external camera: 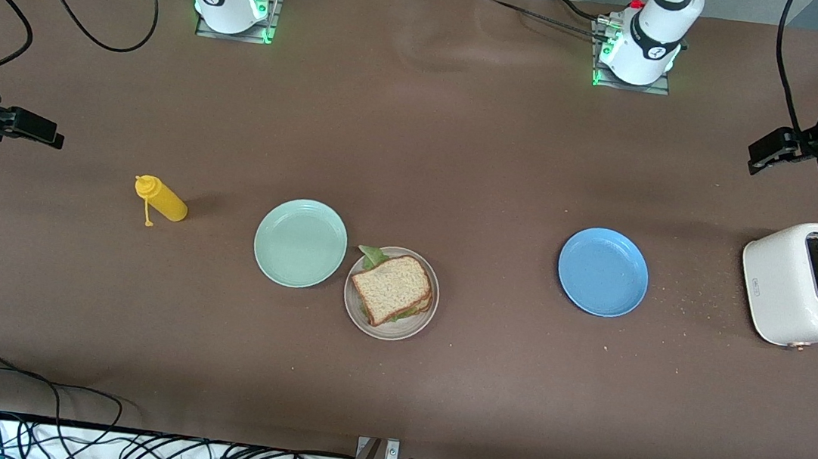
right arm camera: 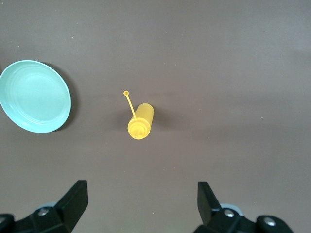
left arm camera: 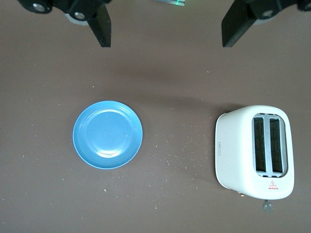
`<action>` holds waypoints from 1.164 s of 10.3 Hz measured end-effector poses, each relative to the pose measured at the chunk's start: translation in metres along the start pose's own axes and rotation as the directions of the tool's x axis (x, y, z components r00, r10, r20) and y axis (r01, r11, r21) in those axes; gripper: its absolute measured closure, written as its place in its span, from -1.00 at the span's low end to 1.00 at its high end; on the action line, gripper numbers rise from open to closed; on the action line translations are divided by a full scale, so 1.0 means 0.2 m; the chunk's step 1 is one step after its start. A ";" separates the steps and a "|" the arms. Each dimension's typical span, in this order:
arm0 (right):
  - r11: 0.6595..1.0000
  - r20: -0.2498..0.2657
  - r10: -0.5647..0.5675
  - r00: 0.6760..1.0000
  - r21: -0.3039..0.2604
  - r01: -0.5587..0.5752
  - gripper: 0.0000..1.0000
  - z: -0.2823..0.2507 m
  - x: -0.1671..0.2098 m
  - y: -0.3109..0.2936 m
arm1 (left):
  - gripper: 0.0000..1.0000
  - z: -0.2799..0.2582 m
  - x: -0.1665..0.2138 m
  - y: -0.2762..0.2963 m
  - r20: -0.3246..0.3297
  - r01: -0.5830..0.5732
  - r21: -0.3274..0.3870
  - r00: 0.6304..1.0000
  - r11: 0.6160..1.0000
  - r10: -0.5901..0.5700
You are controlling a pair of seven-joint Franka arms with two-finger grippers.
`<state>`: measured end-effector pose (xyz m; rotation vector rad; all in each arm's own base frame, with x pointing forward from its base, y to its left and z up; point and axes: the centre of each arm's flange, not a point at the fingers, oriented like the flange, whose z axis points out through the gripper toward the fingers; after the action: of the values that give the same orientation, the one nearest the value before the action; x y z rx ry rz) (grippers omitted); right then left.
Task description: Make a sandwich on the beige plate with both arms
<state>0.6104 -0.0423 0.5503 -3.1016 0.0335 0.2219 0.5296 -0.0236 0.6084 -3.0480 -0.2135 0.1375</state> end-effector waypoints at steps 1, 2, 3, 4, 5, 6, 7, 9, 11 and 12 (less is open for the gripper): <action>1.000 0.000 0.000 1.000 0.000 0.000 -1.00 0.00 0.00 0.00 | -1.00 0.00 -0.01 0.01 0.015 0.001 -0.026 1.000 1.000 0.000; 1.000 0.000 0.000 1.000 0.000 0.000 -1.00 0.00 0.00 0.00 | -1.00 0.01 -0.02 0.00 0.033 -0.001 -0.046 0.999 0.999 0.002; 1.000 0.000 0.000 1.000 0.000 0.000 -1.00 0.00 0.00 0.00 | -1.00 0.01 -0.02 -0.03 0.046 -0.035 -0.053 0.998 0.998 0.037; 1.000 0.000 0.000 1.000 0.000 0.000 -1.00 0.00 0.00 0.00 | -1.00 0.01 -0.02 -0.07 0.050 -0.088 -0.058 0.995 0.994 0.090; 1.000 0.000 0.002 1.000 0.000 -0.002 -1.00 0.00 0.00 0.01 | -1.00 0.01 -0.02 -0.10 0.047 -0.127 -0.062 0.990 0.990 0.130; 1.000 0.000 0.005 1.000 0.000 -0.005 -1.00 0.00 0.00 0.01 | -1.00 0.01 -0.02 -0.12 0.045 -0.145 -0.064 0.988 0.987 0.148; 1.000 -0.001 0.010 1.000 0.001 -0.010 -1.00 0.00 0.00 0.03 | -1.00 0.01 -0.02 -0.12 0.044 -0.155 -0.064 0.987 0.986 0.158; 1.000 -0.001 0.018 1.000 0.002 -0.018 -1.00 0.00 0.00 0.05 | -1.00 -0.02 0.00 -0.12 0.031 -0.162 -0.065 0.986 0.985 0.164; 1.000 0.000 0.018 1.000 0.002 -0.018 -1.00 0.00 0.00 0.05 | -1.00 -0.02 0.01 -0.12 0.026 -0.164 -0.065 0.986 0.984 0.166; 1.000 0.001 0.018 1.000 0.002 -0.018 -1.00 0.00 0.00 0.05 | -1.00 -0.02 0.02 -0.11 0.022 -0.166 -0.065 0.986 0.984 0.168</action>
<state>0.6099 -0.0530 0.5496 -3.1008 0.0620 0.2230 0.5315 -0.0010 0.6140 -3.1252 0.0372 0.1865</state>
